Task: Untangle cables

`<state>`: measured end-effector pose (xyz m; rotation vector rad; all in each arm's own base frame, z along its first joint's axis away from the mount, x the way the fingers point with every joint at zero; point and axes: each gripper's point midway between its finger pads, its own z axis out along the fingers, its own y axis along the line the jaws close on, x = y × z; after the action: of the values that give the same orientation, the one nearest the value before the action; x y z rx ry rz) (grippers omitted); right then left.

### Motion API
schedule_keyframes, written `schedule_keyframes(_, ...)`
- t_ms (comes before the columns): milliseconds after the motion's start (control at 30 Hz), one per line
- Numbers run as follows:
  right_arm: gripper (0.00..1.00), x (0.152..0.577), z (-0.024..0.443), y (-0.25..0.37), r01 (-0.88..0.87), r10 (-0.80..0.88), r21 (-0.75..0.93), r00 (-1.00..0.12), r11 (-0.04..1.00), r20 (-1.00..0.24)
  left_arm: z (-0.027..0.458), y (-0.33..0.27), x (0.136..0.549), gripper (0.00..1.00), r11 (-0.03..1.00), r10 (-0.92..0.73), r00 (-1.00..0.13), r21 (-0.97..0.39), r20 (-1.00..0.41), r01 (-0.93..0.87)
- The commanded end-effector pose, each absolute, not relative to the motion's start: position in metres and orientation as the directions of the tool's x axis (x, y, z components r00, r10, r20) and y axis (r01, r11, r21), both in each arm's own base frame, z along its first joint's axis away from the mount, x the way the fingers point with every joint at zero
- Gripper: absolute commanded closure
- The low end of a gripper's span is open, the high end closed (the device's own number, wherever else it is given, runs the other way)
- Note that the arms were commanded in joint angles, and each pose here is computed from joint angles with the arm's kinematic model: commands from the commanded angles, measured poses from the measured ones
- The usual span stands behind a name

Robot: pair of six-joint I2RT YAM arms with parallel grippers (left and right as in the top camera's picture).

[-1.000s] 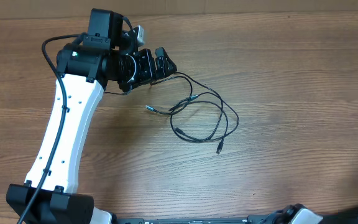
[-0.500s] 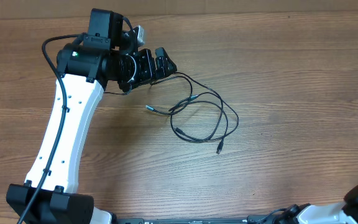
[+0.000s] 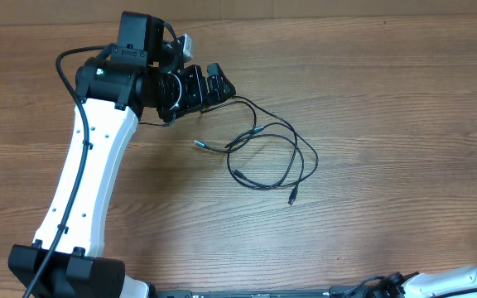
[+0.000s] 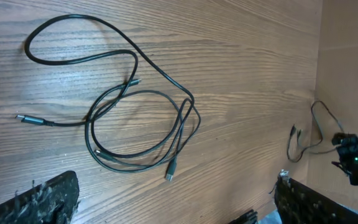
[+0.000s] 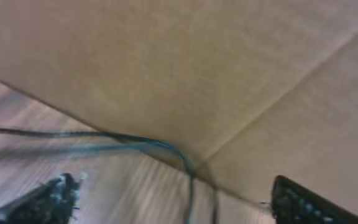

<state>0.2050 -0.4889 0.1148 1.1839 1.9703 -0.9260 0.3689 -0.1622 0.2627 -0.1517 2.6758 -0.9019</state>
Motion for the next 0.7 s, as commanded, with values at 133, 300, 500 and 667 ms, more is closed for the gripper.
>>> schedule_keyframes(133, 0.00, 0.238, 0.095, -0.454, 0.944, 0.625, 0.030, -0.194, 0.330, -0.756, 0.258, -0.160, 0.371, 0.00, 0.803, -0.191, -0.947, -0.596, -0.259, 0.001)
schedule_keyframes(300, 0.00, 0.310, 0.130, -0.397, 0.815, 0.599, 0.167, -0.251, 0.554, -0.760, 0.258, -0.160, 0.371, 0.01, 0.803, -0.191, -0.947, -0.596, -0.259, 0.001)
schedule_keyframes(500, 0.00, 0.392, 0.215, -0.287, 0.555, 0.572, 0.378, -0.226, 0.741, -0.789, 0.258, -0.160, 0.371, 0.00, 0.803, -0.191, -0.947, -0.596, -0.259, 0.001)
schedule_keyframes(667, 0.00, 0.417, 0.227, -0.170, 0.377, 0.627, 0.505, -0.376, 0.776, -0.682, 0.258, -0.160, 0.371, 0.00, 0.803, -0.191, -0.947, -0.596, -0.259, 0.001)
